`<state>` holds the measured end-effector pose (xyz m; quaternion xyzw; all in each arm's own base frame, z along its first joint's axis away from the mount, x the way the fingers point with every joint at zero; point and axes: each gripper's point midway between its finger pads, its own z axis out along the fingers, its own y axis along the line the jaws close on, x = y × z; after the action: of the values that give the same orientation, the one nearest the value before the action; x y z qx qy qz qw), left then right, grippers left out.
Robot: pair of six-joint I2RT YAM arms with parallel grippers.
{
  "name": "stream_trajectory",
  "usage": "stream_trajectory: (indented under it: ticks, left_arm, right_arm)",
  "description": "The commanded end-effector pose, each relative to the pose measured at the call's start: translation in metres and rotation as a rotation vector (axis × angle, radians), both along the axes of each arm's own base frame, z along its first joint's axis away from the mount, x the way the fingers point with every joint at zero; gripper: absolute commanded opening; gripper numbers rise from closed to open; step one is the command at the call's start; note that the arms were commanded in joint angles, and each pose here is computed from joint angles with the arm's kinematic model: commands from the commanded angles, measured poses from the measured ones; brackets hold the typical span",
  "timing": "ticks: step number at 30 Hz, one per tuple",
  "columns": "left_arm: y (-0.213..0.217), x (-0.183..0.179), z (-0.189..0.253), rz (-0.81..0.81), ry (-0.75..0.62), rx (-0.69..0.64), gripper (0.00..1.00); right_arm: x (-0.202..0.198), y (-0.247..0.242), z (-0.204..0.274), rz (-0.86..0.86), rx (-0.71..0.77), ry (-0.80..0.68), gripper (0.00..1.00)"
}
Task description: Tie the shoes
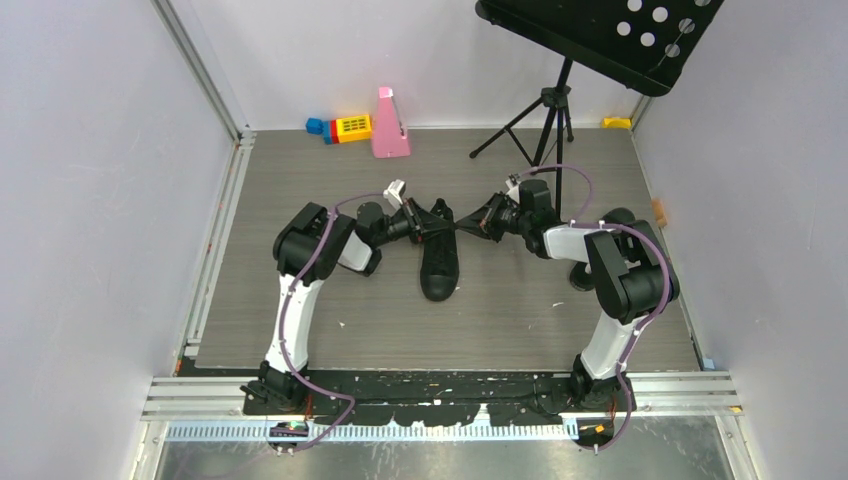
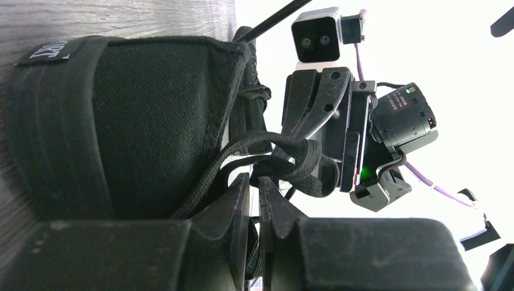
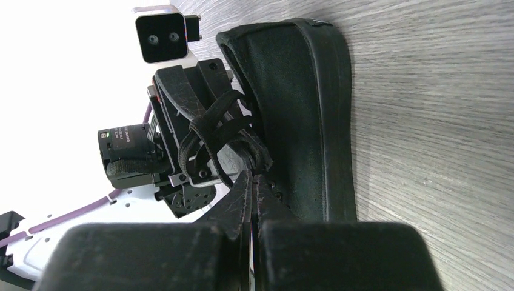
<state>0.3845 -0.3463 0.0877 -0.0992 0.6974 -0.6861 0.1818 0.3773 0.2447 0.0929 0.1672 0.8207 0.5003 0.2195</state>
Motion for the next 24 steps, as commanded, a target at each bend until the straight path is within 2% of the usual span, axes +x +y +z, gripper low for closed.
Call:
stream_trajectory:
  ticks: [1, 18, 24]
  left_arm:
    - [0.009, -0.002, 0.021, 0.003, -0.085, -0.006, 0.14]
    - [0.036, -0.026, 0.04, -0.007, -0.095, 0.045, 0.21]
    - [0.047, -0.03, 0.042, 0.008, -0.098, 0.076, 0.27]
  right_arm:
    - [0.009, 0.006, 0.029, 0.021, 0.013, -0.095, 0.0]
    - [0.011, 0.011, 0.031, 0.038, 0.002, -0.11, 0.0]
    - [0.012, 0.01, 0.032, 0.041, -0.009, -0.115, 0.0]
